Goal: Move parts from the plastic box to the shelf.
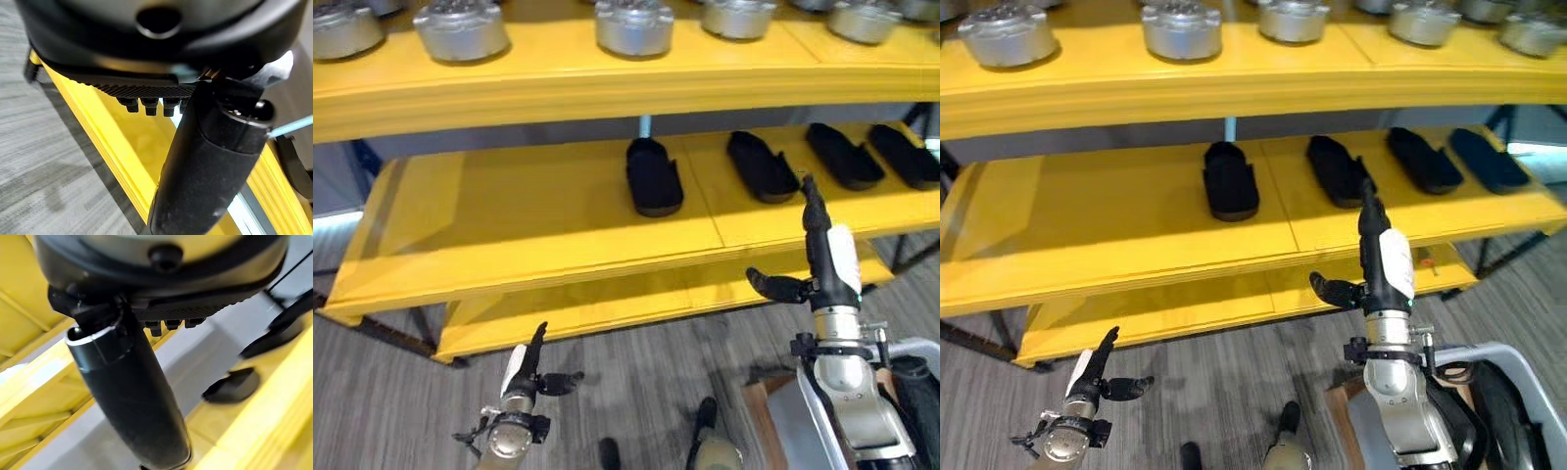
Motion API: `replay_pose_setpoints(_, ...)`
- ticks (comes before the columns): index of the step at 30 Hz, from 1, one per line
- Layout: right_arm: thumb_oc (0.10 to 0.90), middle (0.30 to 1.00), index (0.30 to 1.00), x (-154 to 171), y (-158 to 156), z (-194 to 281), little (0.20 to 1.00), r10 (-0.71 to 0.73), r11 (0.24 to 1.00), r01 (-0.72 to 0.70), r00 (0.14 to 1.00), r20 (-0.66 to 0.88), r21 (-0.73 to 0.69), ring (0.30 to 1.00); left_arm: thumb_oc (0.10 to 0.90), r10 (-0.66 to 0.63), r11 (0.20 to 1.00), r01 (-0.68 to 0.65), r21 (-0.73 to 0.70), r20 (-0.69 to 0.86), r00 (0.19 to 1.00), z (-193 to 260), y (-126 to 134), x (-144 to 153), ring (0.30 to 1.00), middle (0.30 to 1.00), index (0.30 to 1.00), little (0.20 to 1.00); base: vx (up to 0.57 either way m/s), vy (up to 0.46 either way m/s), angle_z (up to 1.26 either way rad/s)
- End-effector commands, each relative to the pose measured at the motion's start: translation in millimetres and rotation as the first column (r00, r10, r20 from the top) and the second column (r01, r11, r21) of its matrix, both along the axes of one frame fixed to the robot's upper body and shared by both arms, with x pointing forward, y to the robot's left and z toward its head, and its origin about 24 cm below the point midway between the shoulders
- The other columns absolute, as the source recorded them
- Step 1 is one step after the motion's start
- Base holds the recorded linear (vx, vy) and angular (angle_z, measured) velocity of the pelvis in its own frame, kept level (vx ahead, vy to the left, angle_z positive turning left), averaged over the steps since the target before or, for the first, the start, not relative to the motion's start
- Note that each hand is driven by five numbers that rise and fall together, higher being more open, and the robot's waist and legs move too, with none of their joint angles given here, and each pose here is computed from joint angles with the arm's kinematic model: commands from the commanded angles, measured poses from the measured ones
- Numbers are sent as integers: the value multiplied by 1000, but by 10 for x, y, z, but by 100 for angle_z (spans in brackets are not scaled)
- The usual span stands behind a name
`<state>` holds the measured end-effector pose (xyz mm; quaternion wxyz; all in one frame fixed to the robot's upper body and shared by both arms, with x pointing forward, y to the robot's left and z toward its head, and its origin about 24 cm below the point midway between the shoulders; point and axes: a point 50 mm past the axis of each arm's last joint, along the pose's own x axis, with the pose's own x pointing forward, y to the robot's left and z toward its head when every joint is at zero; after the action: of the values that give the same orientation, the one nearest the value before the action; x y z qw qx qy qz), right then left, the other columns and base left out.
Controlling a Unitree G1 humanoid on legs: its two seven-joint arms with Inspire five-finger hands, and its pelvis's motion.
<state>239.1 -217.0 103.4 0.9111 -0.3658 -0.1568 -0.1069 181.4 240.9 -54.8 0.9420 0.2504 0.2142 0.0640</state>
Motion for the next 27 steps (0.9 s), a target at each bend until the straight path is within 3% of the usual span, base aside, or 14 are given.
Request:
replay_pose_setpoints(1,900,1000,1000,117,106,613,1000,69,998,-64,950,304,-25,1000,900,-36,998,25,52,217,976,402,56,272,1000,1000,1000,1000,-94,61,-67)
replay_pose_setpoints(9,900,1000,1000,339,421,858,1000,162,986,-160,908,387,-38,1000,900,79,996,-83,12,210,975,393,245,77,1000,1000,1000,1000,-117,-123,-162)
replay_pose_setpoints(27,900,1000,1000,70,125,830,1000,102,995,-87,907,409,-54,1000,900,16,1000,-18,11,144,989,248,145,-6,1000,1000,1000,1000,28,-189,-42)
